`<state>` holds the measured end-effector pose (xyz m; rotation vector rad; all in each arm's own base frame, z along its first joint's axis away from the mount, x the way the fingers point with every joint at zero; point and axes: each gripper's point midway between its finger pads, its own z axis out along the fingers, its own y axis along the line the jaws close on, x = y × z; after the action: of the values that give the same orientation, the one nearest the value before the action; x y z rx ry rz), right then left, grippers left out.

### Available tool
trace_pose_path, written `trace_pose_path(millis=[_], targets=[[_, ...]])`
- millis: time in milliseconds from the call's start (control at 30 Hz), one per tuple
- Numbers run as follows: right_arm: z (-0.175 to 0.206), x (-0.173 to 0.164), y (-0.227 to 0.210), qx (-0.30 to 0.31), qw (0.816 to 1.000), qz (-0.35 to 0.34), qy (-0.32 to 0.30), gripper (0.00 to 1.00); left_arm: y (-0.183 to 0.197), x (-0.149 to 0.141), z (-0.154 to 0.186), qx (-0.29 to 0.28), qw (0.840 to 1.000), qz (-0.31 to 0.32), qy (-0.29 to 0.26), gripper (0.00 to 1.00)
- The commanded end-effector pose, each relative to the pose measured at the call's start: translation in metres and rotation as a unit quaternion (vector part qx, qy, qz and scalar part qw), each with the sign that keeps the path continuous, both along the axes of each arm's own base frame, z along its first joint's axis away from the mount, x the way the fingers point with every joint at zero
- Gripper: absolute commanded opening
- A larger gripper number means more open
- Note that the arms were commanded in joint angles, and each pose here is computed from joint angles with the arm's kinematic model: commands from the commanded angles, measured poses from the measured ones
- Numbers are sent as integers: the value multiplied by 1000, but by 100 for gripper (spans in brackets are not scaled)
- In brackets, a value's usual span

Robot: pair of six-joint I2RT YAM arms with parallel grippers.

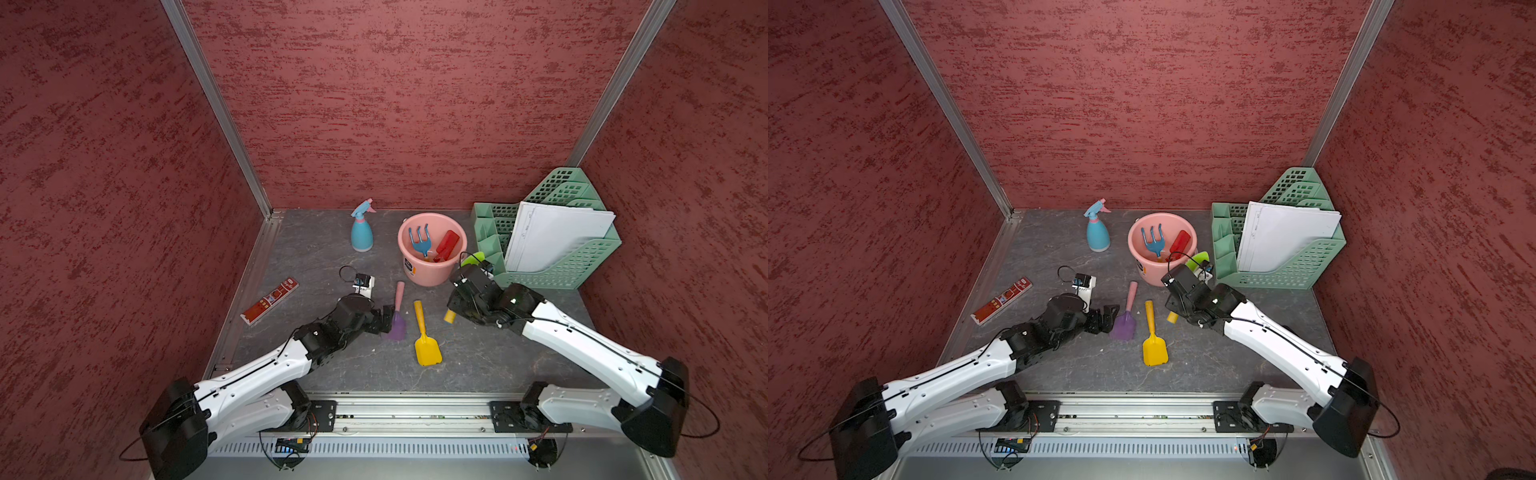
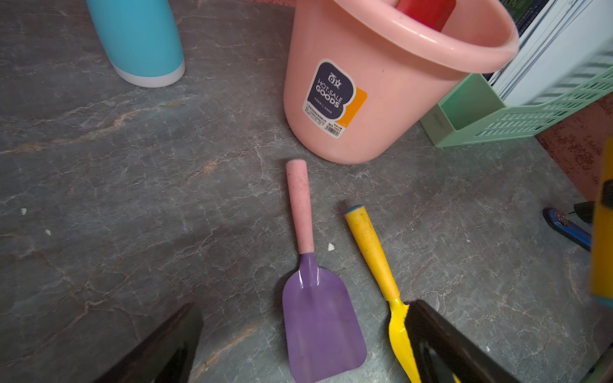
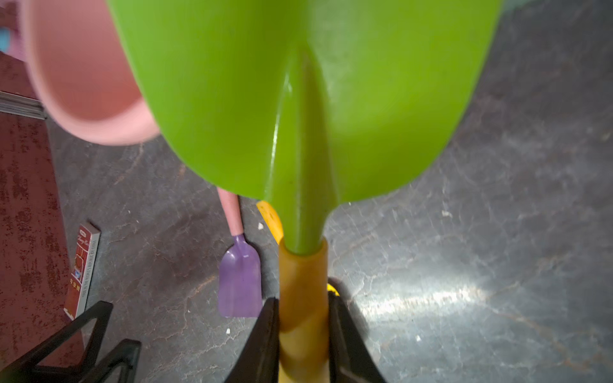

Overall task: Organize the gardening tools
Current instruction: Pick up the gardening tool from the center of the board.

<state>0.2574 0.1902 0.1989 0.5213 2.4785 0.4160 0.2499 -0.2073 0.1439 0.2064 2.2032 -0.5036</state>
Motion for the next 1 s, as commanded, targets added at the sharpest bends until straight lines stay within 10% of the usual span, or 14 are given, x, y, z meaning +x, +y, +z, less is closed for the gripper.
trace_pose_path(millis=[0,300,967], targets=[[38,31,-4,-72,993,18,-94,0,-2,1,-3,-11,1000,-3,6,100],[110,110,35,-145,953,56,-258,0,-2,4,-8,-7,1000,-4,16,100],[27,233,33,-193,951,49,-235,0,-7,15,-16,3,999,-12,30,100]])
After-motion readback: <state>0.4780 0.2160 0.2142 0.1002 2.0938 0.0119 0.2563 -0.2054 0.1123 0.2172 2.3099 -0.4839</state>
